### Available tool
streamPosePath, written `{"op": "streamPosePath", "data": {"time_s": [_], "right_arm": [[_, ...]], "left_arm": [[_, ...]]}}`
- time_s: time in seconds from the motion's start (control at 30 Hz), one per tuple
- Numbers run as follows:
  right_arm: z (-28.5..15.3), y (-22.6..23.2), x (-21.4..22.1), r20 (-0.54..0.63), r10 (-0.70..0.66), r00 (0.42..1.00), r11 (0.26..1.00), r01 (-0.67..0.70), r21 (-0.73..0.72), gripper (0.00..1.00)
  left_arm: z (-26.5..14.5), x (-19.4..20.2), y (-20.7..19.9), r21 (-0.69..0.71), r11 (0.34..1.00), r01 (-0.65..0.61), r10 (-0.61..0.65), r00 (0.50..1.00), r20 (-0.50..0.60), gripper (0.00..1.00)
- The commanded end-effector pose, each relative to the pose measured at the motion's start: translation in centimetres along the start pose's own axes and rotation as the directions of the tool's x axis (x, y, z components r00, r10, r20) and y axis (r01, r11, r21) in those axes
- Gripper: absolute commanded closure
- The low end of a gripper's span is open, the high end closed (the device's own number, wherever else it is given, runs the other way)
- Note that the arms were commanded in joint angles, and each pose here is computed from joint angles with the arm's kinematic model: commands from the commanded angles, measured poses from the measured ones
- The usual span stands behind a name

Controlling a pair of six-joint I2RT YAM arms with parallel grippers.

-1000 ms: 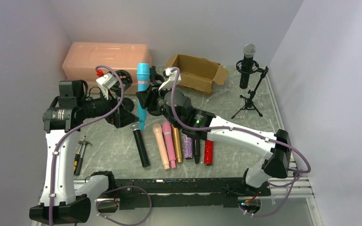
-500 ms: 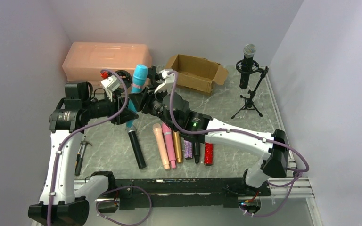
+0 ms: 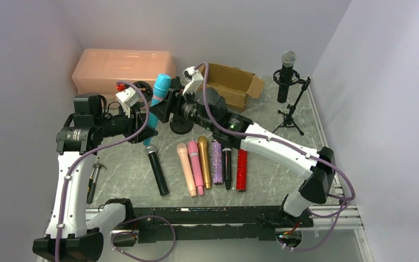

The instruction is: Attach the microphones to the stand

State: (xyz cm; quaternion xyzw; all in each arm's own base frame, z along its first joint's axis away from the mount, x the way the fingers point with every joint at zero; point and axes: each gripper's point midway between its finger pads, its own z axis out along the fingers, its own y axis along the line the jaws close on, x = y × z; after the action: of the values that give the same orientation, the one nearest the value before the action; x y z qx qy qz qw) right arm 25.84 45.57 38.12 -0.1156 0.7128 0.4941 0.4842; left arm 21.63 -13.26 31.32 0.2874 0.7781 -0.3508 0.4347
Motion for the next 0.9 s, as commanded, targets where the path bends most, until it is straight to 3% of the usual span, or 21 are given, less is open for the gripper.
{"op": "streamPosePath", "data": {"time_s": [0.0, 0.33, 0.43, 0.5, 0.53, 0.6, 0.63, 0.67, 0.77, 0.87], "right_arm": [[-0.7, 2.3, -3.3, 0.018, 0.006, 1.000, 0.997, -0.004, -0.072, 0.38], [2.0, 2.6, -3.0, 0.027, -0.005, 1.000, 0.995, 0.008, -0.099, 0.42], [2.7, 2.1, -2.6, 0.026, -0.029, 0.999, 0.996, 0.031, -0.085, 0.53], [2.8, 1.2, -2.5, 0.023, -0.047, 0.999, 0.998, 0.048, -0.051, 0.68], [2.7, 0.8, -2.7, 0.026, -0.058, 0.998, 0.997, 0.059, -0.039, 0.78], [2.2, 0.0, -3.4, 0.038, -0.083, 0.996, 0.996, 0.084, -0.010, 0.95], [1.8, -0.4, -4.0, 0.048, -0.096, 0.994, 0.995, 0.096, 0.007, 0.98], [1.3, -0.9, -4.7, 0.061, -0.109, 0.992, 0.994, 0.108, 0.026, 1.00], [-0.6, -2.3, -6.9, 0.099, -0.156, 0.983, 0.986, 0.149, 0.079, 1.00], [-2.8, -3.6, -8.9, 0.131, -0.197, 0.972, 0.975, 0.180, 0.132, 1.00]], "left_arm": [[-0.5, -1.0, -0.9, 0.016, 0.996, -0.090, 0.089, 0.995, 0.045, 1.00], [0.7, -0.1, -1.4, 0.084, 0.996, -0.036, 0.036, 0.999, -0.002, 1.00], [0.7, -0.1, -1.3, 0.084, 0.995, -0.046, 0.046, 0.999, 0.004, 1.00], [0.7, -0.1, -1.1, 0.073, 0.996, -0.052, 0.052, 0.999, 0.001, 1.00], [0.7, -0.1, -0.9, 0.062, 0.996, -0.057, 0.057, 0.998, -0.005, 0.92], [0.7, 0.1, 0.4, 0.004, 0.997, -0.075, 0.075, 0.997, -0.034, 0.55], [0.6, 0.1, 1.2, -0.037, 0.995, -0.089, 0.087, 0.995, -0.050, 0.39], [0.3, -0.1, 2.3, -0.093, 0.989, -0.112, 0.106, 0.992, -0.064, 0.30], [-0.5, -0.9, 6.2, -0.279, 0.941, -0.190, 0.169, 0.981, -0.096, 0.18], [-2.3, -2.8, 10.7, -0.475, 0.858, -0.196, 0.177, 0.981, -0.086, 0.17]]}}
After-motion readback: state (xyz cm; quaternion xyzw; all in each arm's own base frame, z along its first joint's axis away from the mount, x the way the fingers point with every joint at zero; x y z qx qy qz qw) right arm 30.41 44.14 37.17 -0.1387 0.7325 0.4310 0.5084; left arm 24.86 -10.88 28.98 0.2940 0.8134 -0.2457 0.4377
